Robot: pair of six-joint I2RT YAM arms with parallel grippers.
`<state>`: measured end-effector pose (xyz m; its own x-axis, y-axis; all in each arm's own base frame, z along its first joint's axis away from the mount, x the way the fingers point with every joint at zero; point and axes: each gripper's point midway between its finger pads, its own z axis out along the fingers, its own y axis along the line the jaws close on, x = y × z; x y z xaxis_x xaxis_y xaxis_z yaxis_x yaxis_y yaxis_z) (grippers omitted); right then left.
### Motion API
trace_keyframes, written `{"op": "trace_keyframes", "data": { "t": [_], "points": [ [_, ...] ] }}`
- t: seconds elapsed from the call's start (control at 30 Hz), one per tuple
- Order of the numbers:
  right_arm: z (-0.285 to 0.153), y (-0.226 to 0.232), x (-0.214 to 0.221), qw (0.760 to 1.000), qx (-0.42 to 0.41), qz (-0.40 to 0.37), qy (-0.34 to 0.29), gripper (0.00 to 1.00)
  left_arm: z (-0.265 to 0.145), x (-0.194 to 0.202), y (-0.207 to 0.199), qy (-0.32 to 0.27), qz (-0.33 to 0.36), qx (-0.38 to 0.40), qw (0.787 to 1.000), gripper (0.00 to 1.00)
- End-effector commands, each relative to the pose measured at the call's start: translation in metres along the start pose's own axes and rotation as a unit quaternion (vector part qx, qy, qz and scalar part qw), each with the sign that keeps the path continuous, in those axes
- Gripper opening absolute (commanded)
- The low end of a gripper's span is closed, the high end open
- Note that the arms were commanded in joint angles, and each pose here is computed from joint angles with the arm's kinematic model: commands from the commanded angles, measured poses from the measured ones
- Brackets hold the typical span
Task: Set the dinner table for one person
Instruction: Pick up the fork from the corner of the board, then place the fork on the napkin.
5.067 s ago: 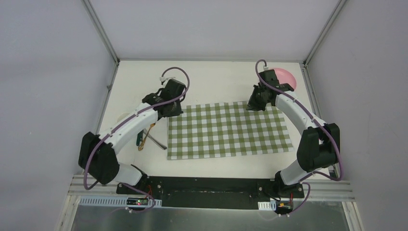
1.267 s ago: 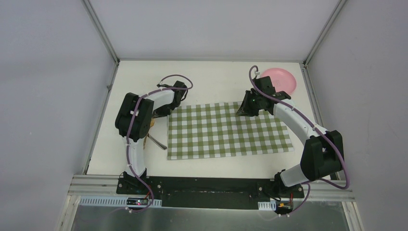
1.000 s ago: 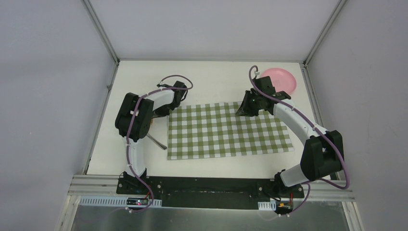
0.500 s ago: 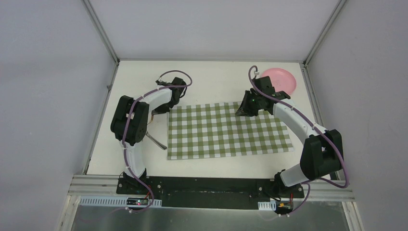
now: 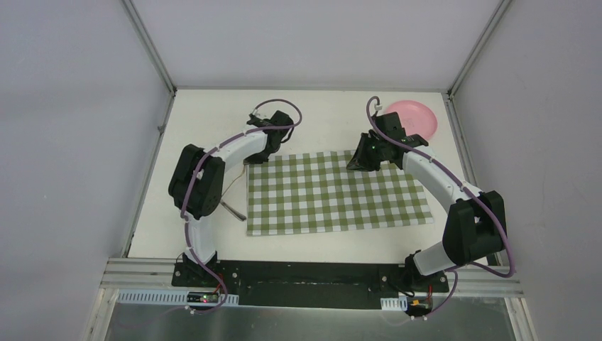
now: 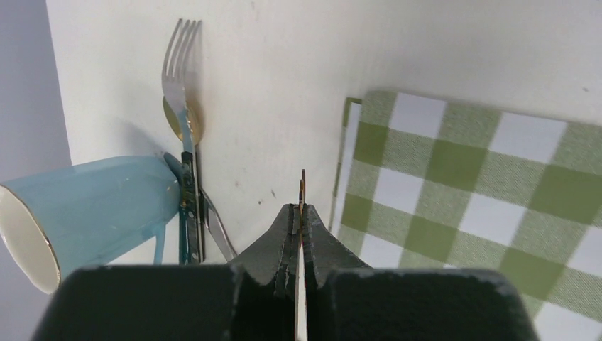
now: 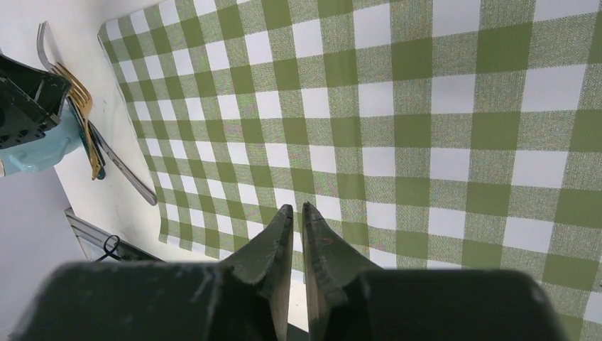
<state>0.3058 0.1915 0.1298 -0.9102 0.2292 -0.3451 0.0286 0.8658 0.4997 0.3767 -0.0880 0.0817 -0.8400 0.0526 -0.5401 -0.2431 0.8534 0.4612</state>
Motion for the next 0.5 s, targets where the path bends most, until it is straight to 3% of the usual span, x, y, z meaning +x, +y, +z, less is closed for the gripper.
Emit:
{"op": "trace_keyframes", "data": {
  "t": [0.0, 0.47],
  "points": [
    [-0.001, 0.011, -0.005, 1.0, -0.019, -0.009, -0.013, 0.13, -0.032, -0.018, -0.001, -0.021, -0.025, 0.029, 0.999, 0.0],
    [-0.003, 0.011, -0.003, 1.0, -0.022, -0.009, -0.011, 0.13, -0.063, -0.022, -0.016, -0.018, 0.014, 0.042, 0.999, 0.0]
  ]
}}
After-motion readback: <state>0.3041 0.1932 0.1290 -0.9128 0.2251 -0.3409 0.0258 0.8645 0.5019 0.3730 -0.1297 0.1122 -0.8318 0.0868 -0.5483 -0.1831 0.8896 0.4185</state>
